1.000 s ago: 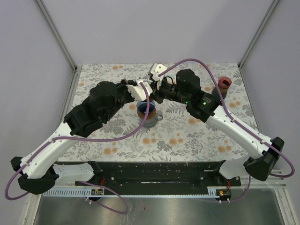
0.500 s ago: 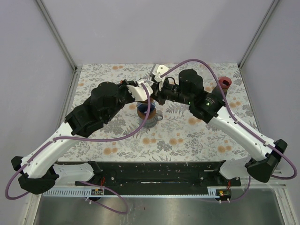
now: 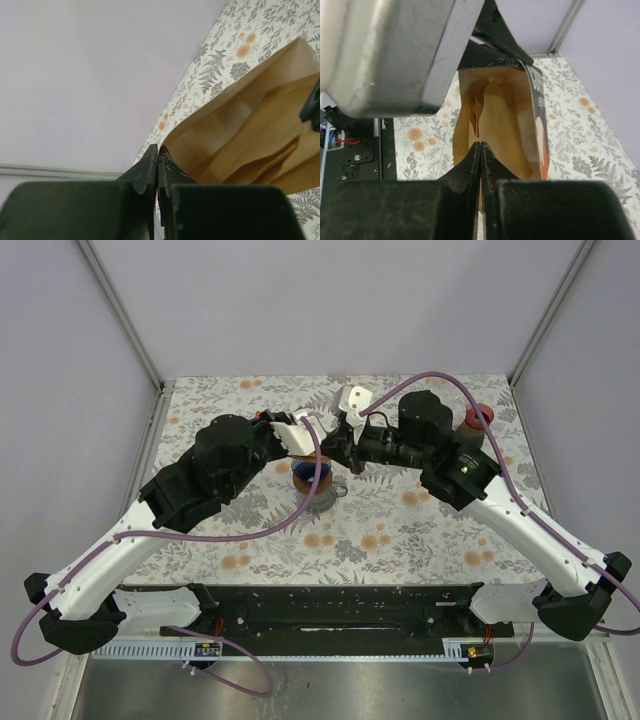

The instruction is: Place the coffee filter in the dripper

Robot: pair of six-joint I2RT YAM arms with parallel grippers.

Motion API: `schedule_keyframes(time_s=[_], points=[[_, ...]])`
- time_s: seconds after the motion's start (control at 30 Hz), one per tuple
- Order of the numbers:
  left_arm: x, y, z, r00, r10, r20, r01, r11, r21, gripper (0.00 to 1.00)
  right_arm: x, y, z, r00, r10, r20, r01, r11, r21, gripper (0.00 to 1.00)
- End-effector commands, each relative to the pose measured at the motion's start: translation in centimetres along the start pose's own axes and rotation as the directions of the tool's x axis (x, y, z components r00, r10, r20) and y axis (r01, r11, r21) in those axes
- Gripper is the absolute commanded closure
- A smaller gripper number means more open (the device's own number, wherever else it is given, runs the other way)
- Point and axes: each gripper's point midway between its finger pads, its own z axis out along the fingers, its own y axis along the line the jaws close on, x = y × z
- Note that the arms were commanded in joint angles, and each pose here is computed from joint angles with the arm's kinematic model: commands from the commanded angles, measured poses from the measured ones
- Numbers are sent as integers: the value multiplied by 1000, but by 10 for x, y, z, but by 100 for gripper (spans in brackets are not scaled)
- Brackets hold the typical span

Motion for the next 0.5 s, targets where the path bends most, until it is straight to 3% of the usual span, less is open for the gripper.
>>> schedule_keyframes(time_s=[0.0, 0.1, 0.27, 0.47], points=[[-11, 19, -4, 999, -39, 33, 41, 997, -71, 100, -3, 14, 3, 1000, 0, 12, 1, 997, -77, 94], [-11, 18, -5, 999, -41, 33, 43, 997, -71, 100, -2, 11, 5, 1000, 5, 6, -5, 998, -62, 93], [-11, 17, -4, 999, -36, 36, 39, 997, -66, 100, -7, 2, 8, 1000, 5, 21, -5, 1000, -22, 100], [-11, 18, -5, 999, -36, 38, 39, 997, -67, 100, -6, 7, 9, 1000, -7, 24, 8, 999, -53, 88]])
